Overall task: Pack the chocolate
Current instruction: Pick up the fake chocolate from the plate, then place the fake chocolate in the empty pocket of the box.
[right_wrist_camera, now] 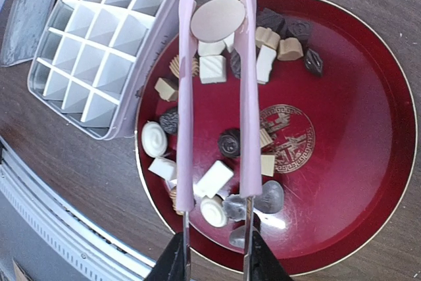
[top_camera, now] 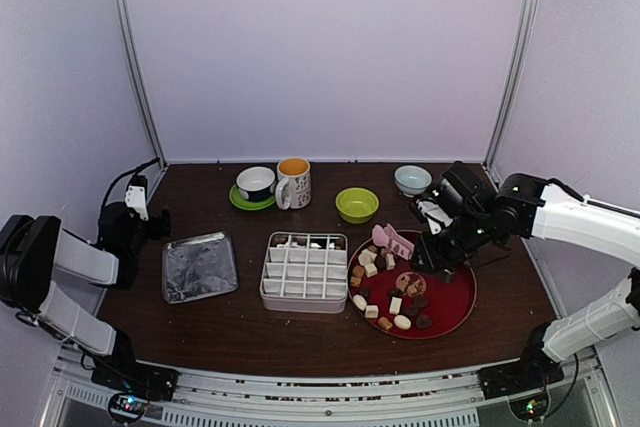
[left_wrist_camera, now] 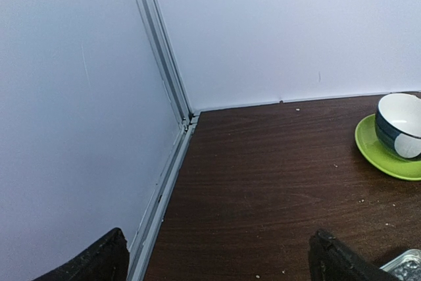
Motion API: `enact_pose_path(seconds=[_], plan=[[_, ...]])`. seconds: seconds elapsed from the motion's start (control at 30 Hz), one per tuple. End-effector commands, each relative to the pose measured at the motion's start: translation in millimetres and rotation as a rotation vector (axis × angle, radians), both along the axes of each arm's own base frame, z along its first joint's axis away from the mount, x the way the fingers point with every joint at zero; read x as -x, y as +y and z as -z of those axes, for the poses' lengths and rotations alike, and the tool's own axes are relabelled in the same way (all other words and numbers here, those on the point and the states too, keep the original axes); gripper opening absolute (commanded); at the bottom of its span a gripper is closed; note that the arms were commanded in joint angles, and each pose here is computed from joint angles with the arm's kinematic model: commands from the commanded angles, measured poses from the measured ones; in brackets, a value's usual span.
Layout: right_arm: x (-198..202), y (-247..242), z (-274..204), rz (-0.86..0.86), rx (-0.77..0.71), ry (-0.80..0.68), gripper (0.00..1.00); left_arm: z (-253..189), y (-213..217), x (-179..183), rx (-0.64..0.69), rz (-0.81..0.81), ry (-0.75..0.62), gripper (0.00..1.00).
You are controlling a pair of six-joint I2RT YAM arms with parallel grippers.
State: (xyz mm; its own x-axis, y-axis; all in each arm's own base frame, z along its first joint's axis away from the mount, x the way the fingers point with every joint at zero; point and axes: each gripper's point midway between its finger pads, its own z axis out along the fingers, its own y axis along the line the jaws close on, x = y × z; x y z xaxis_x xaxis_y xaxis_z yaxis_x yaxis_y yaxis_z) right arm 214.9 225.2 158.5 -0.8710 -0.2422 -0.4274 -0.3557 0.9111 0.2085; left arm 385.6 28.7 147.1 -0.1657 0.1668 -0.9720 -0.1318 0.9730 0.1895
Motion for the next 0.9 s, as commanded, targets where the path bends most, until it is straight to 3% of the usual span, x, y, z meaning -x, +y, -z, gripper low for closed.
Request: enact_pose_path(seconds=[0.0,0.33,0.87], plan=[[-5,30,-33,-0.069,-0.142,-0.057,0.27,-18,1,-3,-0.010,0.003,-0.065,0.98],[2,77,-37,-0.172,-0.171,-0.063,0.27,-18,1,-3,-0.010,0.002,-0.065,0.98],[-4,80,-10,-0.173,-0.029,-0.034,0.28,-18,1,-3,-0.010,0.003,-0.065,0.98]])
